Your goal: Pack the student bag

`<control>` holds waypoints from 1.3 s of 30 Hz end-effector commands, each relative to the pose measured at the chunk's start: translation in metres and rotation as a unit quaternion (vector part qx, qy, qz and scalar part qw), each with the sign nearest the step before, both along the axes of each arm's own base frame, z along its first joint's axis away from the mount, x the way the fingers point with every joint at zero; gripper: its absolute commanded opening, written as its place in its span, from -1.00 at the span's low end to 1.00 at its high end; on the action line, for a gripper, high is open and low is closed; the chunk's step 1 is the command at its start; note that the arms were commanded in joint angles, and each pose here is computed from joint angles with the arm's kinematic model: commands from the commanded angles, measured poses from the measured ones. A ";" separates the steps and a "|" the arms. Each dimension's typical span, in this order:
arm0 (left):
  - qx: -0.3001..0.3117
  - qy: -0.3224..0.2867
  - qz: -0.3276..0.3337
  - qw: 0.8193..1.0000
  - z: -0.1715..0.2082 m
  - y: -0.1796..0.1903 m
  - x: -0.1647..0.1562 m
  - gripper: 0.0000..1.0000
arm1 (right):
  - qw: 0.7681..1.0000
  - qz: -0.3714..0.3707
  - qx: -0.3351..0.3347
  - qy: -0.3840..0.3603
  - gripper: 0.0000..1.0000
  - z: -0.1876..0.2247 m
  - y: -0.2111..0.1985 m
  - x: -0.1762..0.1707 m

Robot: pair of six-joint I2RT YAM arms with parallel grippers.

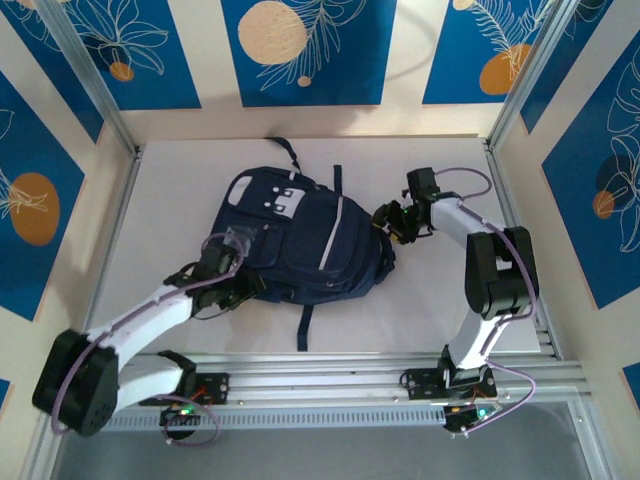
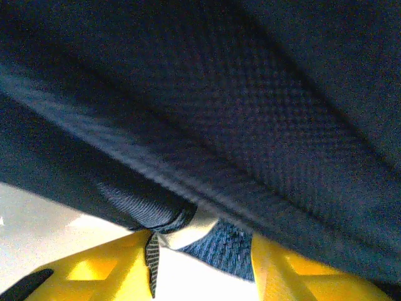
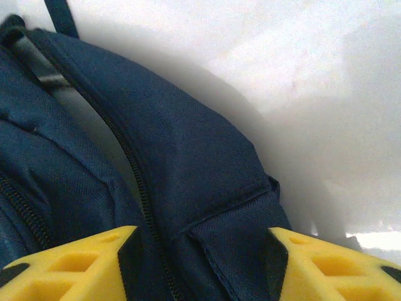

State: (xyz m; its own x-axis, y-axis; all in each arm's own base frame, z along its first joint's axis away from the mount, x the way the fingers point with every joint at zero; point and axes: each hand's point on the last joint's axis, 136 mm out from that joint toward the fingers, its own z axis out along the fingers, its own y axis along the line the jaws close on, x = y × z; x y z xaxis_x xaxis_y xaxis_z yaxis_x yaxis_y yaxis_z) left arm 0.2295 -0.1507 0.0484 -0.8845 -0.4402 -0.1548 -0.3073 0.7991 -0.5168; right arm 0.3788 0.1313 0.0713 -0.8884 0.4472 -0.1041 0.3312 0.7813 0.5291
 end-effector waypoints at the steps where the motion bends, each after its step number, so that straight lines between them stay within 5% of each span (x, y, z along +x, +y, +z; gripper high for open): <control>1: -0.004 -0.022 0.009 1.000 0.003 -0.010 0.026 -0.14 | 0.999 0.037 -0.004 0.003 0.09 0.004 0.016 -0.031; 16: 0.067 -0.050 -0.086 0.993 0.044 -0.060 0.139 0.02 | 0.994 0.100 -0.041 -0.011 0.02 0.000 0.072 -0.156; 24: 0.118 -0.096 -0.071 0.986 0.097 -0.024 0.181 0.11 | 0.977 0.199 -0.004 -0.071 0.07 0.023 0.175 -0.167; 28: 0.131 -0.129 -0.048 0.982 0.138 0.008 0.168 0.15 | 0.963 0.245 0.043 -0.099 0.21 0.039 0.215 -0.166; 32: 0.135 -0.158 -0.052 0.977 0.165 0.021 0.138 0.18 | 0.939 0.290 0.072 -0.168 0.56 0.080 0.216 -0.175; 35: 0.095 -0.162 -0.060 0.980 0.169 0.017 0.106 0.18 | 0.933 0.279 0.049 -0.221 0.70 0.104 0.182 -0.177; 39: 0.029 -0.149 -0.072 0.986 0.149 -0.004 0.059 0.18 | 0.958 0.149 -0.065 -0.237 0.63 0.096 0.089 -0.154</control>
